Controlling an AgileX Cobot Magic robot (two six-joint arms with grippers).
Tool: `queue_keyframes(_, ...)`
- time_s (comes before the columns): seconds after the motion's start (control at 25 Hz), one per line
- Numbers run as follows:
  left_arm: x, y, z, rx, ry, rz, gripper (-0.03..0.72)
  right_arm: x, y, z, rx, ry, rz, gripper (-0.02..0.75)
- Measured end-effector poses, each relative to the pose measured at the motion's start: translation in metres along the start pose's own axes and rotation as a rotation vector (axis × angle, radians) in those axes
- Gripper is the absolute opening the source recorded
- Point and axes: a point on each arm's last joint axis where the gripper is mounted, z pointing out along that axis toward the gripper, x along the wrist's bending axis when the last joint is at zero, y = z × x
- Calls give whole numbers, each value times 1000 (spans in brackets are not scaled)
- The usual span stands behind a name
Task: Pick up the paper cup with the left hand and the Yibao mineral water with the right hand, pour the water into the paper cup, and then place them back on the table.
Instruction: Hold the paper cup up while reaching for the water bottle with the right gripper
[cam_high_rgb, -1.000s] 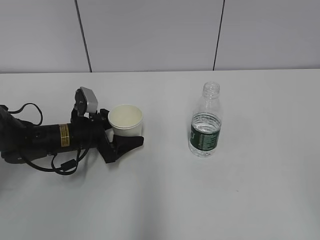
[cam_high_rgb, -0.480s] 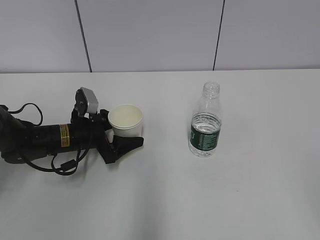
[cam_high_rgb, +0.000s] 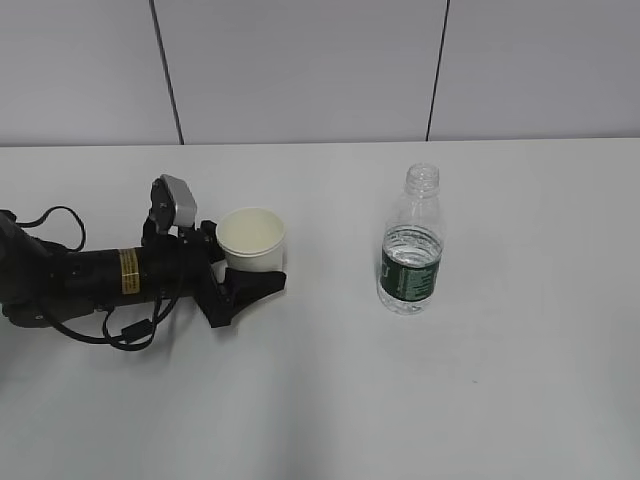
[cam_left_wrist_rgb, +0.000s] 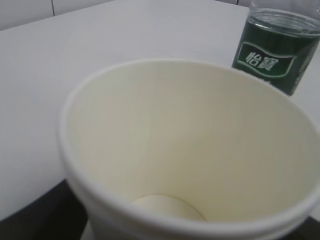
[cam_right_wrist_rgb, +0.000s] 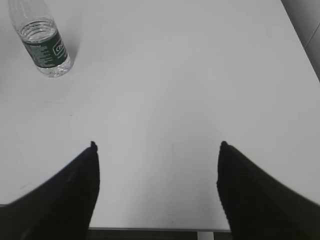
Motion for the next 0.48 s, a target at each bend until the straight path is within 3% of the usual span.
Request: queue_keyframes(0.48,0,0,0,0,0,0,470,0,0,0,0,0,0,568)
